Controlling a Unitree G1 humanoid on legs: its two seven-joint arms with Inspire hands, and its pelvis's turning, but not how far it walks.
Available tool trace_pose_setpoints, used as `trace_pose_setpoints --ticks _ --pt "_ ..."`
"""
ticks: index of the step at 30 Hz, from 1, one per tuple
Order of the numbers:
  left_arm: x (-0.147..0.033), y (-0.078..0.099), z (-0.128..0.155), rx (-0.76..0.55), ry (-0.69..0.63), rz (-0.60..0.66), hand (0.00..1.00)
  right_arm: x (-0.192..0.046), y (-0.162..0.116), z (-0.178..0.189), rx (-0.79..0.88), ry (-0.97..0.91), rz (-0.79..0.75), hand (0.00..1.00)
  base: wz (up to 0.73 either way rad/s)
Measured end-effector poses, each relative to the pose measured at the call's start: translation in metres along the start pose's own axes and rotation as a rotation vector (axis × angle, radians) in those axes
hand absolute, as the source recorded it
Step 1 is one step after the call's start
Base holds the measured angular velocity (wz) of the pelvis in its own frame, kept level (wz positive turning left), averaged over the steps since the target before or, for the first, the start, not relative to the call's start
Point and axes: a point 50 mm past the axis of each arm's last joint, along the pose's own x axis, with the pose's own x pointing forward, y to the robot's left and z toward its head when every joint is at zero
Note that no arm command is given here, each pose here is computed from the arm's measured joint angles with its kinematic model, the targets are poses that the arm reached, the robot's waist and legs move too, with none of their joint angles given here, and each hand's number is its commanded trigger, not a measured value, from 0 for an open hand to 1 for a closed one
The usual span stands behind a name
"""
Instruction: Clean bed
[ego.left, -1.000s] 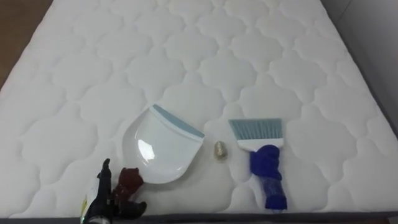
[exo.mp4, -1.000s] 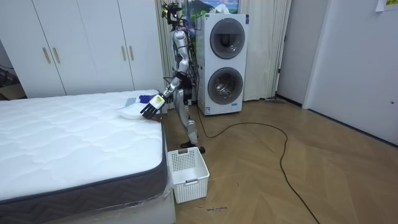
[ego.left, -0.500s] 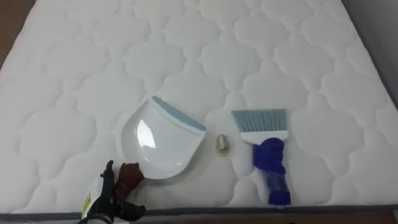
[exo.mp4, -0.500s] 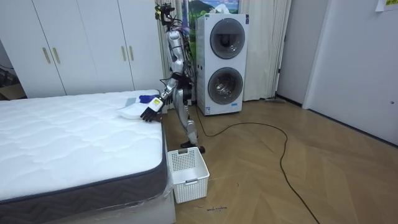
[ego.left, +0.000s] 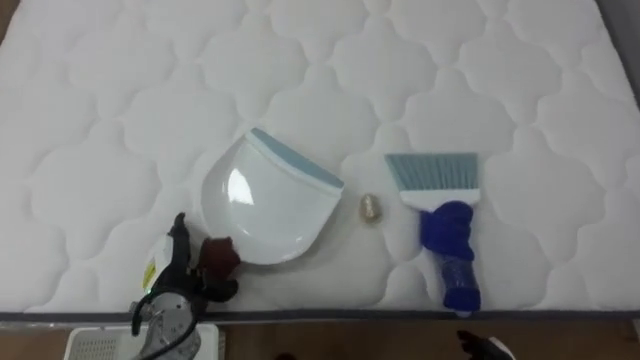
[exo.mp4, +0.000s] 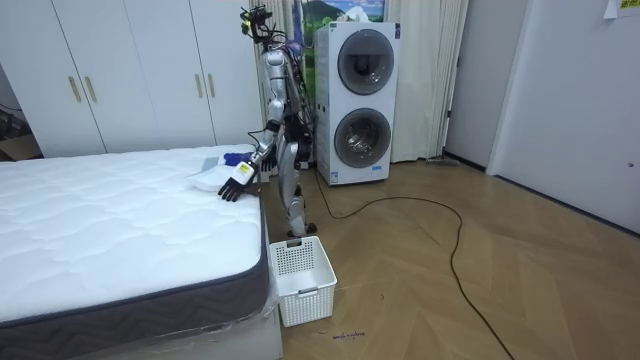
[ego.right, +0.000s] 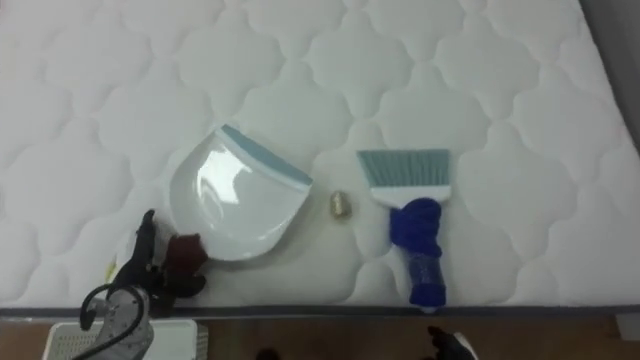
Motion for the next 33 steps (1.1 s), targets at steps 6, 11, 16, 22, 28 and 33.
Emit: trace_pose_setpoints --ticks 6,11,16,22,28,33 --pt "0.007 0.007 0.008 -0.055 0.009 0.050 0.52 0.001 0.000 0.007 0.011 -0.001 0.002 0.00 -0.07" --pt "0.008 0.006 0.009 -0.064 0.030 0.042 1.00 0.002 -0.001 0.018 -0.001 -0.031 0.001 0.00 -0.08" --pt "0.010 0.008 0.009 -0.044 0.050 0.034 1.00 0.003 -0.002 0.022 0.017 -0.049 0.002 0.00 0.00" --pt "0.010 0.005 0.005 -0.031 0.086 -0.020 1.00 0.003 0.000 0.025 0.033 -0.049 0.006 0.00 0.00" --pt "0.007 -0.004 0.002 -0.012 0.111 -0.082 1.00 0.003 0.001 0.026 0.036 -0.052 0.009 0.00 0.01" --pt "0.008 -0.007 0.009 -0.022 0.094 -0.094 1.00 0.003 0.002 0.028 0.038 -0.056 0.002 0.00 0.00"
